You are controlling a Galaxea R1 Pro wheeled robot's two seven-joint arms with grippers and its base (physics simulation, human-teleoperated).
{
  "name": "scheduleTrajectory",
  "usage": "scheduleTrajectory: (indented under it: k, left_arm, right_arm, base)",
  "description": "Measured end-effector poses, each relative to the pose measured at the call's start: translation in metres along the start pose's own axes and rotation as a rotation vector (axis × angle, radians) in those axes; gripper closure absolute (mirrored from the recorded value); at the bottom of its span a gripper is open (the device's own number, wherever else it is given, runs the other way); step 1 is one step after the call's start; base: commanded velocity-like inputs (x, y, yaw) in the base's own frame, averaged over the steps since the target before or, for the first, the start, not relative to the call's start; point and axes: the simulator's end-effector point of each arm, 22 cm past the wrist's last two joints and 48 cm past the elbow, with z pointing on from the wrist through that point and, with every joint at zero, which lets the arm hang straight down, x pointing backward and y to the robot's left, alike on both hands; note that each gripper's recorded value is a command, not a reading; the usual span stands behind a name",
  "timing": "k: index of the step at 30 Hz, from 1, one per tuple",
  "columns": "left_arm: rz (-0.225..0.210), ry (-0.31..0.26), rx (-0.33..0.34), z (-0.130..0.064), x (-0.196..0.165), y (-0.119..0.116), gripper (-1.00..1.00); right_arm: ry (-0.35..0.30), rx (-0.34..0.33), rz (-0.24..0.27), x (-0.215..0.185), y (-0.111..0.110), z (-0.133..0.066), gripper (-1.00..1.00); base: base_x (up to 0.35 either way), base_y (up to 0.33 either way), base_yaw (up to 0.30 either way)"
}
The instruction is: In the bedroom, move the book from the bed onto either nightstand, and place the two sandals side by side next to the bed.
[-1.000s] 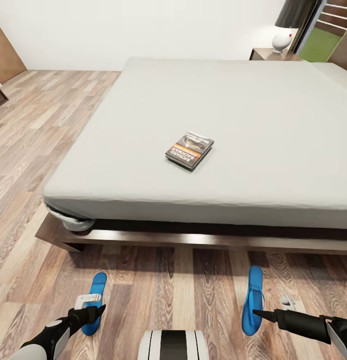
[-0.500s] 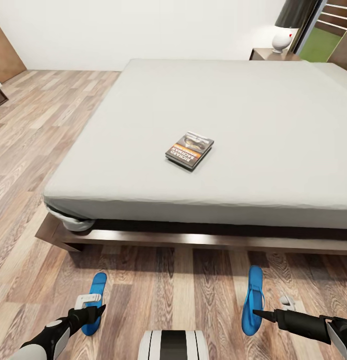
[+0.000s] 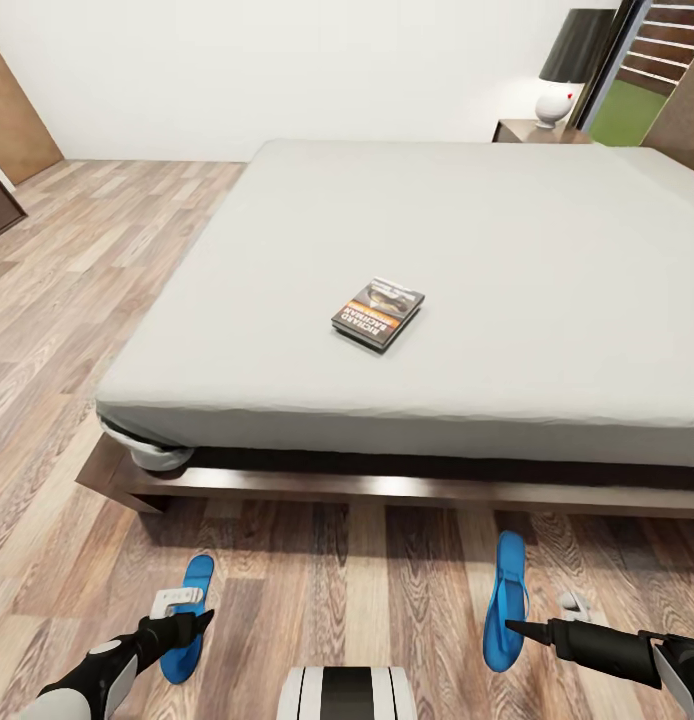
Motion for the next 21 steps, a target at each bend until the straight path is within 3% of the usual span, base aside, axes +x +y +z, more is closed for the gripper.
scheduleTrajectory:
  k: [3, 5, 6, 9, 21]
  left_arm:
    - [-0.02, -0.012, 0.169, -0.013, -0.007, -0.007, -1.0]
    - [-0.059, -0.036, 0.264, -0.029, -0.018, -0.001, -1.0]
    - [-0.114, -0.074, 0.352, -0.048, -0.033, 0.009, -1.0]
    - [-0.155, -0.11, 0.377, -0.07, -0.049, 0.043, -1.0]
    - [-0.164, -0.116, 0.388, -0.075, -0.052, 0.047, -1.0]
  right_arm:
    - [0.001, 0.001, -0.001, 0.0, 0.0, 0.0, 1.0]
    - [0.001, 0.001, -0.001, 0.0, 0.0, 0.0, 1.0]
    - [0.002, 0.001, -0.001, 0.0, 0.0, 0.0, 1.0]
    - [0.001, 0.001, -0.002, 0.0, 0.0, 0.0, 1.0]
    - [0.003, 0.007, -0.008, 0.001, -0.001, 0.0, 1.0]
  base:
    - [0.0, 0.0, 0.0]
    - [0.0, 0.0, 0.0]
    - [0.0, 0.0, 0.0]
    - [0.0, 0.0, 0.0]
    - [0.0, 0.04, 0.0]
